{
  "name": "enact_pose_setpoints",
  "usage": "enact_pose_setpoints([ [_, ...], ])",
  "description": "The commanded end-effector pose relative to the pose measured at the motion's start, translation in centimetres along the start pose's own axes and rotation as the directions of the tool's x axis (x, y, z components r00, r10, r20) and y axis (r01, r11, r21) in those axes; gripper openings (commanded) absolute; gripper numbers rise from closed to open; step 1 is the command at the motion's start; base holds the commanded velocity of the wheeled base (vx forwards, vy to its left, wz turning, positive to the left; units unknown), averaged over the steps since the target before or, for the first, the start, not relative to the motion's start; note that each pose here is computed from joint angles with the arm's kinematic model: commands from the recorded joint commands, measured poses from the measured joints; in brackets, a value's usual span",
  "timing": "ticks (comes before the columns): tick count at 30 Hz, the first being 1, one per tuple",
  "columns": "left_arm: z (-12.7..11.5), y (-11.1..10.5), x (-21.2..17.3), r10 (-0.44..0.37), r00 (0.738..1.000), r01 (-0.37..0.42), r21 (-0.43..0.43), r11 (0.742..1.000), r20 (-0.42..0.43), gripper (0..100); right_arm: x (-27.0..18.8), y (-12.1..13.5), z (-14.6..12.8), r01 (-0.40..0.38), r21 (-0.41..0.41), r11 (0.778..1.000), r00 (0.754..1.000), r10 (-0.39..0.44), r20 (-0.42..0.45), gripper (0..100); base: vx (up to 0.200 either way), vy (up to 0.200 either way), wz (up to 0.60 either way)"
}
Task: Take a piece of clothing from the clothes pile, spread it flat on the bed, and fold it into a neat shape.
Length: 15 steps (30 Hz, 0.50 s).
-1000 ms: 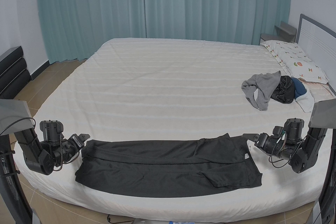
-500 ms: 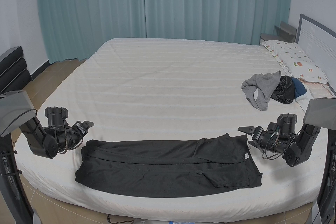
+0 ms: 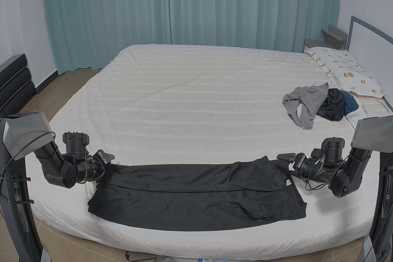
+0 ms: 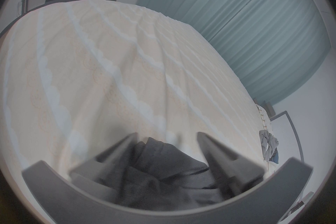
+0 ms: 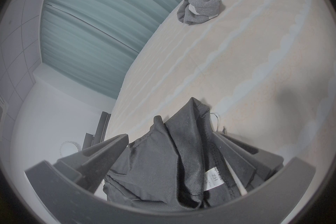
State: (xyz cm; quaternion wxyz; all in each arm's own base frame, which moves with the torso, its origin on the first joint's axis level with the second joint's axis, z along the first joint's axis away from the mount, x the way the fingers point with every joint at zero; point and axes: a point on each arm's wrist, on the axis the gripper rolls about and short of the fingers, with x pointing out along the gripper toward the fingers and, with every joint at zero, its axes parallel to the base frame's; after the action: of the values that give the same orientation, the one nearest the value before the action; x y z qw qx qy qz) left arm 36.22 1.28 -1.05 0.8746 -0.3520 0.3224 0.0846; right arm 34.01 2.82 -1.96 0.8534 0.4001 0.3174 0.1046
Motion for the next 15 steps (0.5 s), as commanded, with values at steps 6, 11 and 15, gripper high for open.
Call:
enact_pose_setpoints([
  [6,0.6,1.2,0.2,0.042,0.999,-0.041,-0.032,0.999,0.023,0,0.1,-0.2,0.0,0.009,0.002,1.000,1.000,-0.009,0.007,100,0.000,0.000,0.00],
  [11,1.4,0.8,-0.4,0.025,0.998,-0.020,-0.095,0.995,0.057,0,0.1,-0.3,0.0,0.012,0.004,1.000,1.000,-0.012,0.008,100,0.000,0.000,0.00],
  [15,1.3,0.9,-0.6,0.030,0.998,-0.024,-0.099,0.995,0.057,0,0.1,-0.3,0.0,0.012,0.004,1.000,1.000,-0.012,0.008,100,0.000,0.000,0.00],
])
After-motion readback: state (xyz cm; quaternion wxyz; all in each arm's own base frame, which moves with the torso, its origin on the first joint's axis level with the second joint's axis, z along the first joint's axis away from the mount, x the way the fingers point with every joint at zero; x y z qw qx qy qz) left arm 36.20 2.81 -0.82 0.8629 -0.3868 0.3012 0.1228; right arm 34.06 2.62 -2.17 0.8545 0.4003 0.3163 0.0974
